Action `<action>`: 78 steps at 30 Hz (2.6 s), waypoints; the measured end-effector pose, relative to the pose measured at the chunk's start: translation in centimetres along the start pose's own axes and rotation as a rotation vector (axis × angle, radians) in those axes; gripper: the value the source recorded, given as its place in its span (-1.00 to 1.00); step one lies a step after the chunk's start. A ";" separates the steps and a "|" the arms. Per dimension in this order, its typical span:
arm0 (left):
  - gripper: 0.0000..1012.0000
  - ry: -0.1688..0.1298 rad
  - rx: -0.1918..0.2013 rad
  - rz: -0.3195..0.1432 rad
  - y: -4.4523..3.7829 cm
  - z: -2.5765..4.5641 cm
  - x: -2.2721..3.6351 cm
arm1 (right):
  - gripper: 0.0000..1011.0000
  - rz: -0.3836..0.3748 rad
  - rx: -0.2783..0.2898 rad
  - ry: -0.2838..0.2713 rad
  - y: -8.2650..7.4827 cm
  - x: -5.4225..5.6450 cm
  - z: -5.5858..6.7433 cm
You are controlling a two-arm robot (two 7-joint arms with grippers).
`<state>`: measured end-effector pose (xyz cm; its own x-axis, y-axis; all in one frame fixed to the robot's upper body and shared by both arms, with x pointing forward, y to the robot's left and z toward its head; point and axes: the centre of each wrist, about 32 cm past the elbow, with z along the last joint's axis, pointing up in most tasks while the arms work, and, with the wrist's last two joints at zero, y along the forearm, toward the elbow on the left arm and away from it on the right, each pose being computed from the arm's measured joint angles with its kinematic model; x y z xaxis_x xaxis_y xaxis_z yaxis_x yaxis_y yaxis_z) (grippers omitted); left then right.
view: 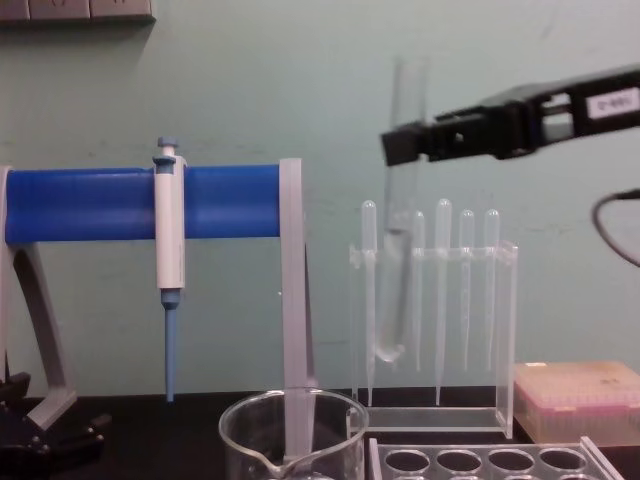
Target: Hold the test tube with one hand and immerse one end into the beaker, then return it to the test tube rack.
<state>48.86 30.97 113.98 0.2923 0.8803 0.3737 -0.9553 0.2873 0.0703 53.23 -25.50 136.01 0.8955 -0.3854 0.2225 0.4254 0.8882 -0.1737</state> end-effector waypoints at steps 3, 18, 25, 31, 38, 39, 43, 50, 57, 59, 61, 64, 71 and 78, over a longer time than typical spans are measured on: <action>0.98 0.000 0.000 0.000 0.00 0.00 0.00 | -0.52 0.022 0.003 -0.006 1.4 -0.1 0.6; 0.98 0.000 0.000 0.000 0.00 0.00 0.00 | -0.52 0.074 -0.008 0.025 4.9 -0.5 -0.6; 0.98 0.000 0.000 0.000 0.00 0.00 0.00 | -0.52 0.090 -0.024 0.057 6.0 -1.0 -2.6; 0.98 0.000 0.000 0.000 0.00 0.00 0.00 | -0.52 0.083 -0.039 0.074 6.7 -1.3 -4.3; 0.98 0.000 0.000 0.000 0.00 0.00 0.00 | -0.52 0.070 -0.050 0.081 7.1 -1.4 -5.8; 0.98 0.000 0.000 0.000 0.00 0.00 0.00 | -0.52 0.068 -0.052 0.085 7.2 -1.4 -6.1; 0.98 0.000 0.000 0.000 0.00 0.00 0.00 | -0.52 0.066 -0.053 0.087 7.4 -1.6 -6.6; 0.98 0.000 0.000 0.000 0.00 0.00 0.00 | -0.52 0.052 -0.047 0.089 7.6 -1.9 -7.7; 0.98 0.000 0.000 0.000 0.00 0.00 0.00 | -0.52 0.036 -0.045 0.088 7.7 -2.2 -8.6; 0.98 0.000 0.000 0.000 0.00 0.00 0.00 | -0.52 0.033 -0.044 0.089 7.7 -2.3 -8.7; 0.98 0.000 0.000 0.000 0.00 0.00 0.00 | -0.52 0.031 -0.042 0.090 7.7 -2.4 -8.9; 0.98 0.000 0.000 0.000 0.00 0.00 0.00 | -0.52 0.030 -0.041 0.089 7.7 -2.6 -9.2; 0.98 0.000 0.000 0.000 0.00 0.00 0.00 | -0.52 0.035 -0.044 0.094 7.8 -2.9 -9.8; 0.98 0.000 0.000 0.000 0.00 0.00 0.00 | -0.52 0.038 -0.053 0.093 7.9 -3.0 -10.2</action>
<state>48.86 30.97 113.98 0.2923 0.8803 0.3737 -0.9552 0.2873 0.0703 55.24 -19.85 124.23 0.9185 -0.3752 0.1251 0.3948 0.8892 -0.2314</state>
